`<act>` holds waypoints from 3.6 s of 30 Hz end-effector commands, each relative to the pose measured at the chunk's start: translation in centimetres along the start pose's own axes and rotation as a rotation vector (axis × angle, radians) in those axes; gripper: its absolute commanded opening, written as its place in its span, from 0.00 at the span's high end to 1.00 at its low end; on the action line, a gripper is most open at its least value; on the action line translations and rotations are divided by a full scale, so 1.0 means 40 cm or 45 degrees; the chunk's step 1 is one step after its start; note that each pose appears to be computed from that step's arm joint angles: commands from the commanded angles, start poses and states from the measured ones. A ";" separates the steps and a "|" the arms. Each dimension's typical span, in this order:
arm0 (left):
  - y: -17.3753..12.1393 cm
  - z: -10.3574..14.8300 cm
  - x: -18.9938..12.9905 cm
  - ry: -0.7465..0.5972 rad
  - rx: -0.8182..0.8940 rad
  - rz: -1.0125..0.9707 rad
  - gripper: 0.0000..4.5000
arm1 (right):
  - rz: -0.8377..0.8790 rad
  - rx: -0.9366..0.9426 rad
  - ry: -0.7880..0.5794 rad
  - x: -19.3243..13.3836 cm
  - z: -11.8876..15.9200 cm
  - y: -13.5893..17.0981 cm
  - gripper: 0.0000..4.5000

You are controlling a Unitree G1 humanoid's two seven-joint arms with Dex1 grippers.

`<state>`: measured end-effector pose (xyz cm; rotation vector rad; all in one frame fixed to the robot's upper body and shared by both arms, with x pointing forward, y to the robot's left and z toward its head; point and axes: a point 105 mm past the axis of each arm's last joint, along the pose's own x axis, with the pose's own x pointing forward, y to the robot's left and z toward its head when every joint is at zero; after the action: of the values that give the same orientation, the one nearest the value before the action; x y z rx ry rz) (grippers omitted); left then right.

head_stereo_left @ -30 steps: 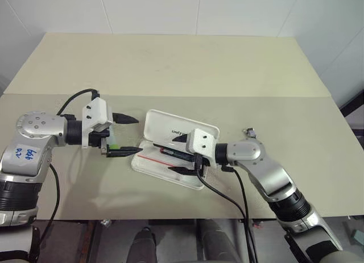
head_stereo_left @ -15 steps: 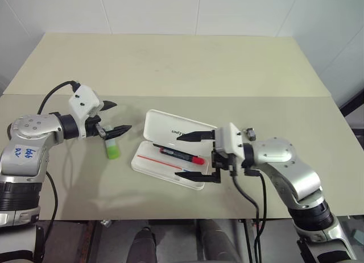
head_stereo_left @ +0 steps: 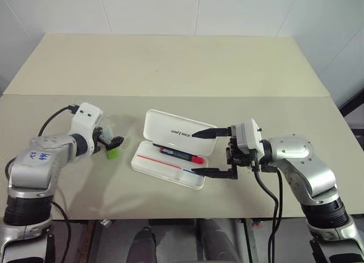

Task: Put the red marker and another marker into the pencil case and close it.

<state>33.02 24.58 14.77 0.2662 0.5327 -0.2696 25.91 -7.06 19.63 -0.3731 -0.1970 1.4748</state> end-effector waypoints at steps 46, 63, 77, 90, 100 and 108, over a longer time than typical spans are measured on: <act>0.063 -0.039 0.056 0.269 -0.139 0.316 0.55 | -0.106 -0.037 0.047 -0.055 0.004 -0.020 0.00; 0.038 0.272 -0.026 -0.520 0.395 -0.052 0.55 | -0.111 -0.036 0.043 -0.068 0.002 -0.020 0.00; -0.206 0.291 -0.164 -0.656 0.916 -0.963 0.55 | -0.147 -0.037 0.053 -0.074 -0.001 -0.028 0.00; -0.050 0.306 -0.006 -0.525 0.354 -0.292 0.52 | -0.189 -0.020 0.073 -0.086 -0.007 -0.021 0.00; 0.028 0.227 -0.020 -0.222 0.100 0.074 0.08 | -0.157 -0.014 0.074 -0.083 -0.012 -0.030 0.00; 0.013 0.180 -0.023 -0.148 0.015 0.137 0.08 | -0.111 -0.005 0.075 -0.077 -0.017 -0.036 0.00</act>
<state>36.23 23.09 20.55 0.2865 0.4321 -0.1921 27.41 -10.54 19.04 -0.3796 -0.1273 1.3579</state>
